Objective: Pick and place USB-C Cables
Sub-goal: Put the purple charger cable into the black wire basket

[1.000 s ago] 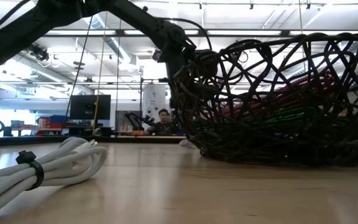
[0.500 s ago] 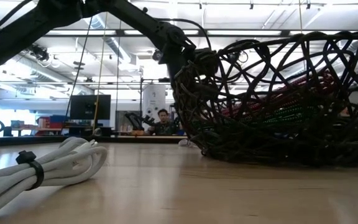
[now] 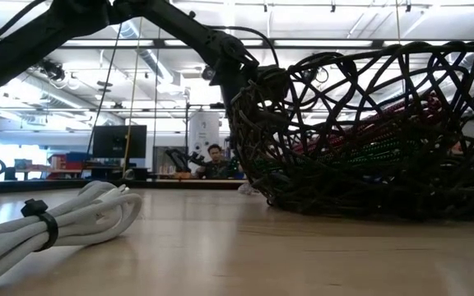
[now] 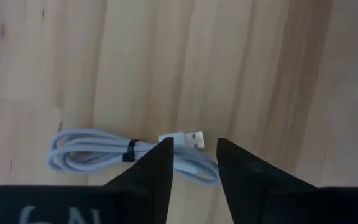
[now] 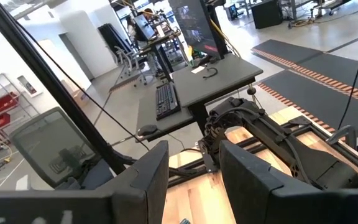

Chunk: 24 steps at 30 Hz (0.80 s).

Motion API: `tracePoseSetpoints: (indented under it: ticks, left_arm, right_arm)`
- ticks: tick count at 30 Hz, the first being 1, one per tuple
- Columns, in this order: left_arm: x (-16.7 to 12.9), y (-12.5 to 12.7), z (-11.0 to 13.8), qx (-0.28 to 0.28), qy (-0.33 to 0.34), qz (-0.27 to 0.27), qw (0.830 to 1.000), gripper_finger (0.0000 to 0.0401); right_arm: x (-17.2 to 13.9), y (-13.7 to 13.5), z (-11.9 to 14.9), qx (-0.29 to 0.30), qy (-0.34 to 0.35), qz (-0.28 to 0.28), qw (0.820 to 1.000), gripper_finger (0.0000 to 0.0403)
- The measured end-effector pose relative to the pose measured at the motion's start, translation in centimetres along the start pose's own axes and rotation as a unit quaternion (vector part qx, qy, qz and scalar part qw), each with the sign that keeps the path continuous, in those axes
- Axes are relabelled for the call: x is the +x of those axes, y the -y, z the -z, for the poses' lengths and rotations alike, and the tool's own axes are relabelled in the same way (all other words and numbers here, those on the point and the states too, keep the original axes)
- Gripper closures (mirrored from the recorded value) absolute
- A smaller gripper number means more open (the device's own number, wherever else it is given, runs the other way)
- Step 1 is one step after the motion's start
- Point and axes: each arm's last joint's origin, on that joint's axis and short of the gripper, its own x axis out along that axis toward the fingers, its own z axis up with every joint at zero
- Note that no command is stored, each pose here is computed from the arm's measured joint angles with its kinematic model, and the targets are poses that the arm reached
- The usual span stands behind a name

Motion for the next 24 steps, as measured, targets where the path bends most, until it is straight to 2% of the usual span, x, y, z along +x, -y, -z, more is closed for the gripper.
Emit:
tracePoseSetpoints:
  ticks: [5, 11, 19, 24]
  left_arm:
    - [0.6, 0.0, 0.0, 0.000, 0.001, -0.001, 1.000, 0.0287]
    - [1.8, 0.1, 0.6, 0.012, -0.034, 0.000, 0.999, 0.0387]
    - [1.7, -0.3, 0.7, 0.008, -0.034, -0.006, 0.999, 0.0396]
    - [1.1, -0.1, 1.4, -0.003, -0.071, -0.001, 0.997, 0.0389]
  right_arm:
    - [0.0, 0.0, 0.0, 0.001, -0.001, -0.003, 1.000, 0.0254]
    - [0.0, -0.1, 0.1, 0.000, -0.003, -0.006, 1.000, 0.0254]
    - [0.0, -0.2, 0.1, -0.001, -0.007, -0.010, 1.000, 0.0254]
    - [0.0, -0.3, 0.2, -0.002, -0.011, -0.017, 1.000, 0.0254]
